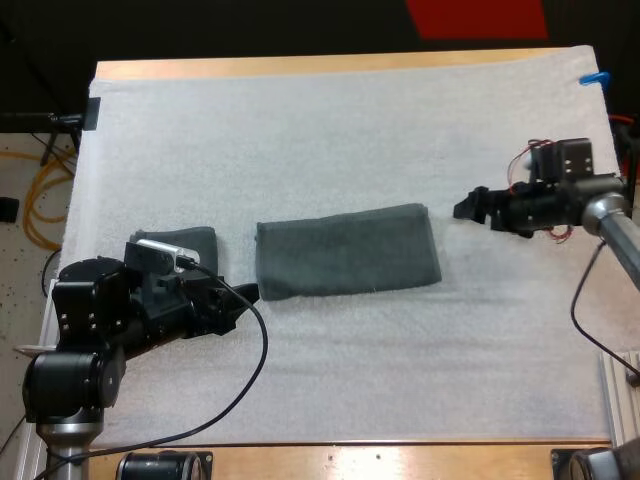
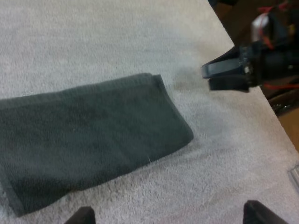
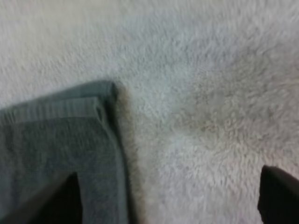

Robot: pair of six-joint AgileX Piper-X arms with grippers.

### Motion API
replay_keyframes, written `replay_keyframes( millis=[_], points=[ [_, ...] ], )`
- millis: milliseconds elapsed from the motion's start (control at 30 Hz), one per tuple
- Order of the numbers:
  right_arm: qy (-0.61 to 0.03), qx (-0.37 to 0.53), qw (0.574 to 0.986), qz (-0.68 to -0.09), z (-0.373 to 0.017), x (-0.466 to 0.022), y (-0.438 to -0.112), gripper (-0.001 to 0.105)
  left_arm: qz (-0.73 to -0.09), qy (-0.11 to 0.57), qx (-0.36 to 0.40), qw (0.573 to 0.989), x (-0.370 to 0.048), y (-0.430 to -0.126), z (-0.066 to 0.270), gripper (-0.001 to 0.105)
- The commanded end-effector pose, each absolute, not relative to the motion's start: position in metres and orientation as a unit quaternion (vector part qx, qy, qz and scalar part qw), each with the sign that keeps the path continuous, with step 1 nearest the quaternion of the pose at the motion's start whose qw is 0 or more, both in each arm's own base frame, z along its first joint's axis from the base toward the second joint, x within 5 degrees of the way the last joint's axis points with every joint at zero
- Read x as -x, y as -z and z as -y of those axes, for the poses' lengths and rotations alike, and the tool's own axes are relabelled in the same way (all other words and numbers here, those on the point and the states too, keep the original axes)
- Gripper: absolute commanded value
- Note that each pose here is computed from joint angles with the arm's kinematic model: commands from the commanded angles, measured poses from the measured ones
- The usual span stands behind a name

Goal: Pick towel from pile fold and stack

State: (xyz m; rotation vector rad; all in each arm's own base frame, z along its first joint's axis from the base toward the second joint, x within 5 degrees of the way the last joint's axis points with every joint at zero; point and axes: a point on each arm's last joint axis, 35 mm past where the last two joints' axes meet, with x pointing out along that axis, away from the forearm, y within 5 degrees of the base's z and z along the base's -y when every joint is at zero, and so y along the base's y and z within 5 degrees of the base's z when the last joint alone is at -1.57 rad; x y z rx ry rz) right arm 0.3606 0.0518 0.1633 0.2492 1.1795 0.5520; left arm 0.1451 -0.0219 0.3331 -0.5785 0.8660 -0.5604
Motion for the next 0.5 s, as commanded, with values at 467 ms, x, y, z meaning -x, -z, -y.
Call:
replay_keyframes(
  millis=[467],
  points=[
    [-0.366,-0.092,0.711,-0.593,-0.134,-0.354,-0.112,0.074,-0.411,0.286,0.282,0.818,-0.143,-0.336,0.024,0.062]
  ],
)
